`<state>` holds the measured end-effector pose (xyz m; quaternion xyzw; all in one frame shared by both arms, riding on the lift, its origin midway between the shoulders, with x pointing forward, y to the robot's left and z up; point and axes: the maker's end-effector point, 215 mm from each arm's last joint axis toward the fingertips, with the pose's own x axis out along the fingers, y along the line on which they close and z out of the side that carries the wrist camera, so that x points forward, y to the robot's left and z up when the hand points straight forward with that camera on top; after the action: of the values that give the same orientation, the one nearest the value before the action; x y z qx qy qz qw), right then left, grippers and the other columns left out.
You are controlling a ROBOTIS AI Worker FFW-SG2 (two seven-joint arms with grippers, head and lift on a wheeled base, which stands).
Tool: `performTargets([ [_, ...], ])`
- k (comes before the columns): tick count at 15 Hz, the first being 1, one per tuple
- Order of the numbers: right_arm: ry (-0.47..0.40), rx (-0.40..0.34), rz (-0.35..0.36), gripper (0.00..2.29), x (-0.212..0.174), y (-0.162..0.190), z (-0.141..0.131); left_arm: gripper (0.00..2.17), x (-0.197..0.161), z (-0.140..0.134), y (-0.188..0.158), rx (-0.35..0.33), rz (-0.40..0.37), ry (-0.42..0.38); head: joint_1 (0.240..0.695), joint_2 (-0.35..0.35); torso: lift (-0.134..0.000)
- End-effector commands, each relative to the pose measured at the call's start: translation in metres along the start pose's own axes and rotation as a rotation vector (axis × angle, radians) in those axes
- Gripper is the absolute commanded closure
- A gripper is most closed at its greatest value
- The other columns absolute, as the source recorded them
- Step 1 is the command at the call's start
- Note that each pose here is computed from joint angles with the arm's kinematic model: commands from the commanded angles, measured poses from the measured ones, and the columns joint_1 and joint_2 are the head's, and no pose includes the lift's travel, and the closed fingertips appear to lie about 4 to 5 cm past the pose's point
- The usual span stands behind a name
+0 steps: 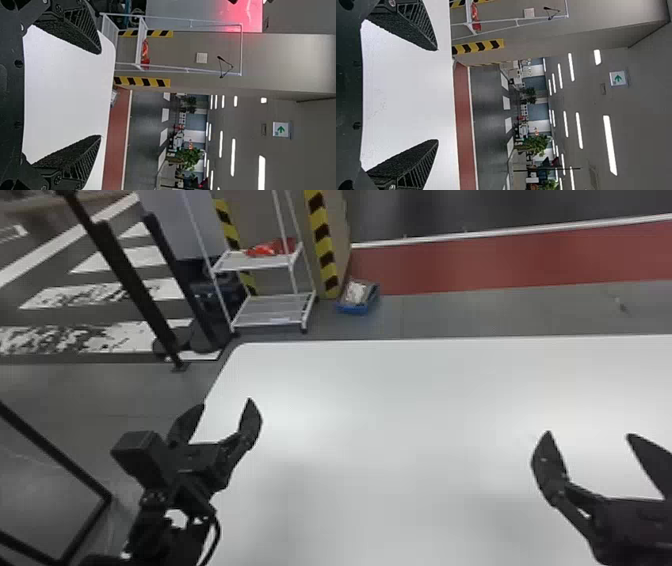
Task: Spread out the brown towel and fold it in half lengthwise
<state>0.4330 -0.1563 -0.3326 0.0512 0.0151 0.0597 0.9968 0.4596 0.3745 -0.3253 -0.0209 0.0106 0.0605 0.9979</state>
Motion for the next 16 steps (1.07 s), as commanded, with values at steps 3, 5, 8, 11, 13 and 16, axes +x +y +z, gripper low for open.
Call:
performTargets([
  [3, 0.000, 0.003, -0.002, 0.04, 0.0001, -0.0006, 0.0002, 0.14, 0.0001, -0.0007, -0.0005, 0.001, -0.002, 0.002, 0.695, 0.268, -0.123],
  [5, 0.003, 0.001, -0.002, 0.04, 0.0001, -0.0006, -0.0008, 0.14, -0.0003, -0.0008, -0.0014, 0.002, -0.004, 0.002, 0.695, 0.267, -0.123],
  [8, 0.009, 0.003, -0.001, 0.04, 0.0006, 0.0003, -0.0021, 0.14, -0.0010, -0.0003, -0.0017, 0.003, -0.006, 0.003, 0.695, 0.266, -0.123],
  [11, 0.014, 0.004, 0.002, 0.04, 0.0018, 0.0021, -0.0019, 0.14, -0.0016, 0.0010, -0.0024, 0.005, -0.010, 0.001, 0.695, 0.267, -0.123],
  [13, 0.017, 0.005, 0.004, 0.04, 0.0023, 0.0030, -0.0023, 0.14, -0.0021, 0.0019, -0.0023, 0.009, -0.012, 0.001, 0.695, 0.268, -0.123],
  [16, 0.020, 0.006, 0.007, 0.04, 0.0029, 0.0048, -0.0019, 0.14, -0.0025, 0.0023, -0.0015, 0.008, -0.010, 0.000, 0.695, 0.270, -0.123],
])
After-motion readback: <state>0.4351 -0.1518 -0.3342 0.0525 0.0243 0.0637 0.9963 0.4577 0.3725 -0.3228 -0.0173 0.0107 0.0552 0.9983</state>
